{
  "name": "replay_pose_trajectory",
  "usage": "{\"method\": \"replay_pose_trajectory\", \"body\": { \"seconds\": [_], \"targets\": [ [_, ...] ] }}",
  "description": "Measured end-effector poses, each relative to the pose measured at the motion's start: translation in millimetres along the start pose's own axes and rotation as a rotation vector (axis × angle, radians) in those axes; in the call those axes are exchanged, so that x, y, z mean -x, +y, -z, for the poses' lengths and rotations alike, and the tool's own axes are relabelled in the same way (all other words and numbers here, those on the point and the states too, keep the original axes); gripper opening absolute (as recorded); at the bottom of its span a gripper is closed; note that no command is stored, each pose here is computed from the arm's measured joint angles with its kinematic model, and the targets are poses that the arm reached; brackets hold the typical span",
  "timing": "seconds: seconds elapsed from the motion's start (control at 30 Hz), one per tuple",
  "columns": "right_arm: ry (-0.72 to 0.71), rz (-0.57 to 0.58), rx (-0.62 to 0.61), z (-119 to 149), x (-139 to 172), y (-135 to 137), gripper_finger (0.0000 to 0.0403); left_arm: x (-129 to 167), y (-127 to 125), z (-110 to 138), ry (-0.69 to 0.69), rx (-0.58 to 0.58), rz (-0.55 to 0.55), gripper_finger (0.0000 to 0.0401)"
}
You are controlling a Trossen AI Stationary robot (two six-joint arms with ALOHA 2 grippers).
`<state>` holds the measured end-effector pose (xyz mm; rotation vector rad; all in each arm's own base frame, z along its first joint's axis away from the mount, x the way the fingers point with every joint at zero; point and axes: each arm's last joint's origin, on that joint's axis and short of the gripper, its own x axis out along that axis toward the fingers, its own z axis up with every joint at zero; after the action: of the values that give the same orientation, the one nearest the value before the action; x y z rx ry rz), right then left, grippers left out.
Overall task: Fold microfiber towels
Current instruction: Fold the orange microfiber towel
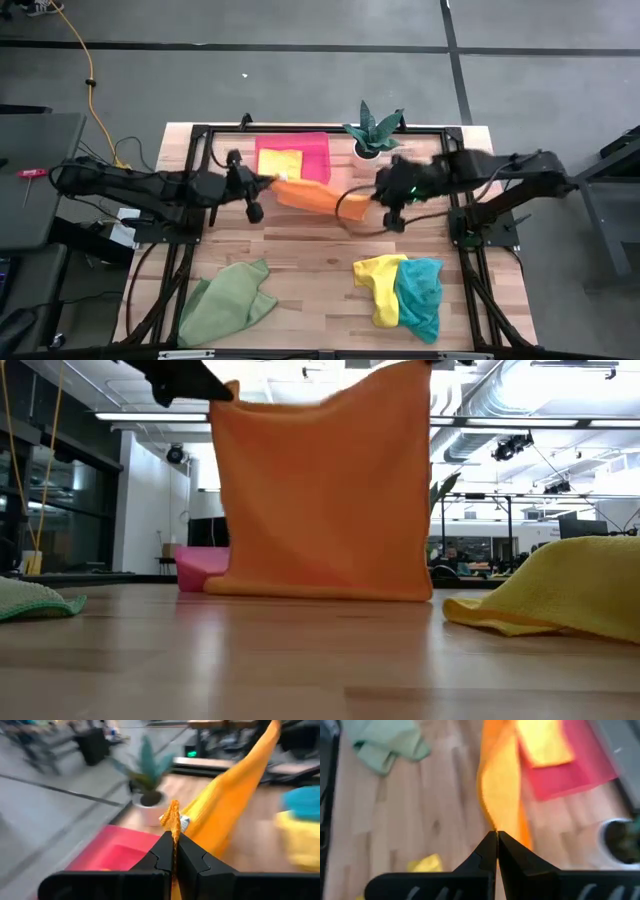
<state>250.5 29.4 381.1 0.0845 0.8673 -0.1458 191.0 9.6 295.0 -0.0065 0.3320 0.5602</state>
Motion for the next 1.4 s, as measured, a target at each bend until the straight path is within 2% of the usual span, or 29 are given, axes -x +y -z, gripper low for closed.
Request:
{"method": "replay_pose_trajectory", "body": {
  "seconds": [0.23, 0.43, 0.63, 0.83, 0.97, 1.07, 1.2, 1.4],
  "targets": [
    [0.192, -0.101, 0.017, 6, -52, 45, 0.0000, 16, -37, 23, 0.115, 0.282, 0.281, 0.0000],
    [0.333, -0.227, 0.047, 15, -96, 80, 0.0000, 21, -70, 64, 0.329, 0.448, 0.367, 0.0000],
    [0.409, -0.360, 0.072, 24, -126, 107, 0.0000, 19, -101, 95, 0.505, 0.474, 0.375, 0.0000],
    [0.443, -0.453, 0.055, 24, -131, 110, 0.0000, 15, -123, 107, 0.609, 0.540, 0.456, 0.0000],
    [0.486, -0.567, 0.024, 36, -140, 113, 0.0000, 16, -128, 109, 0.683, 0.549, 0.549, 0.0000],
    [0.497, -0.653, -0.013, 52, -153, 121, 0.0000, 17, -129, 109, 0.714, 0.543, 0.570, 0.0000],
    [0.496, -0.684, -0.070, 66, -162, 128, 0.0000, 17, -129, 110, 0.737, 0.541, 0.591, 0.0000],
    [0.467, -0.736, -0.083, 64, -161, 131, 0.0000, 15, -128, 109, 0.712, 0.490, 0.603, 0.0000]
  ]
}}
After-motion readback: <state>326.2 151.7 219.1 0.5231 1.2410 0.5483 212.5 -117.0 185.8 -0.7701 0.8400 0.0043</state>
